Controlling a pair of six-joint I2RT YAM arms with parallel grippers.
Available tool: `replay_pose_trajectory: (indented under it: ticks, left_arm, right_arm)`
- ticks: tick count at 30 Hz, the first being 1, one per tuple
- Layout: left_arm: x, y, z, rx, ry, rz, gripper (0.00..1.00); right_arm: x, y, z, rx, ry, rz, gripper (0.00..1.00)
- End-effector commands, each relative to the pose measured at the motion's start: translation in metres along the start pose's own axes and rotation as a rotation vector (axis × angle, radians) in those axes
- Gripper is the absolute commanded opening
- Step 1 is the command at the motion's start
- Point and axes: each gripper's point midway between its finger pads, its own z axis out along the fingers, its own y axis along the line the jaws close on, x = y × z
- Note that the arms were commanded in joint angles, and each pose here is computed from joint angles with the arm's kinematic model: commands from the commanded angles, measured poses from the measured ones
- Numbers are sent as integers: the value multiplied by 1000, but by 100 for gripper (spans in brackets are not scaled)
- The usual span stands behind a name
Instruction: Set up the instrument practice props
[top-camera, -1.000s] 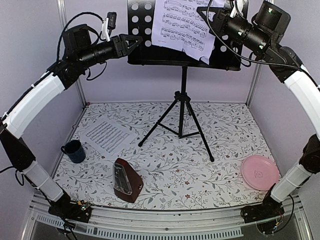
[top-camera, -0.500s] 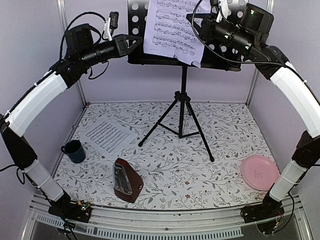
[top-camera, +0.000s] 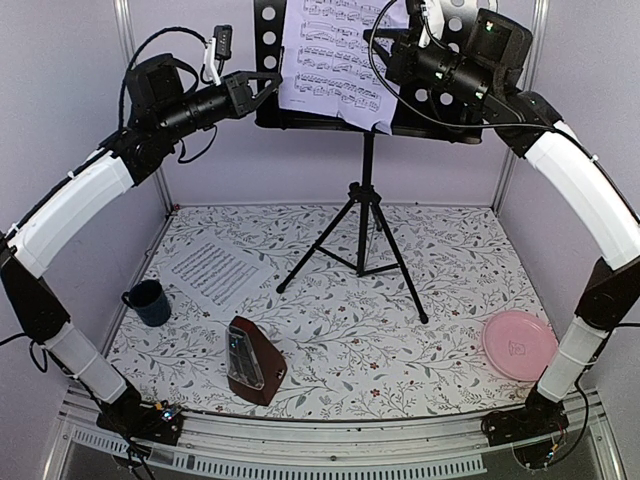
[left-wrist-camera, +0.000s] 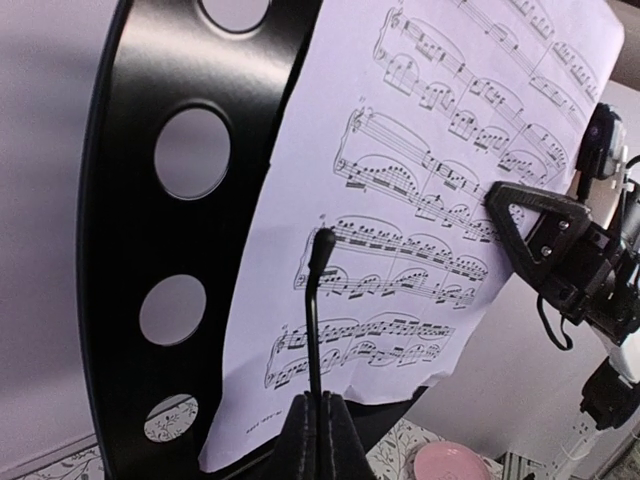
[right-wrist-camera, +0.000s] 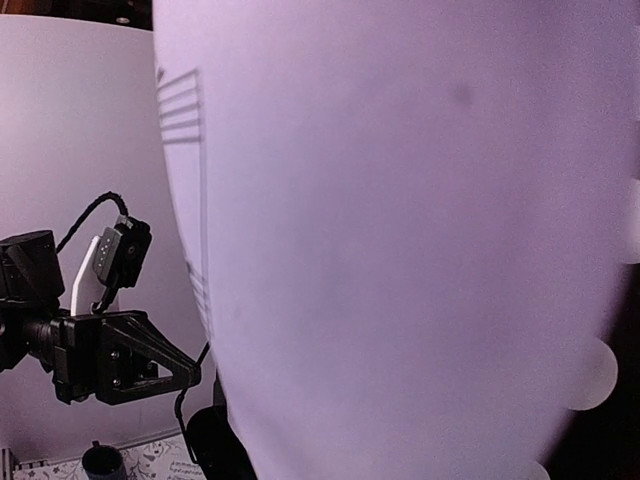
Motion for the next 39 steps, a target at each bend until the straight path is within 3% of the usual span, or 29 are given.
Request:
replay_pose_trajectory:
  ticks: [1,28,39]
  left_arm:
    - [-14,-8,-8,28,-42,65,0]
    - [1,-13,3,74,7,73,0]
    - [3,-12,5,72,11,72,0]
  right_arm:
    - [-10,0,6,-16,-53,-43,0]
    - [8,25,34,-167,-81,-333,0]
    - [17,30,44,-198,-90,-321,0]
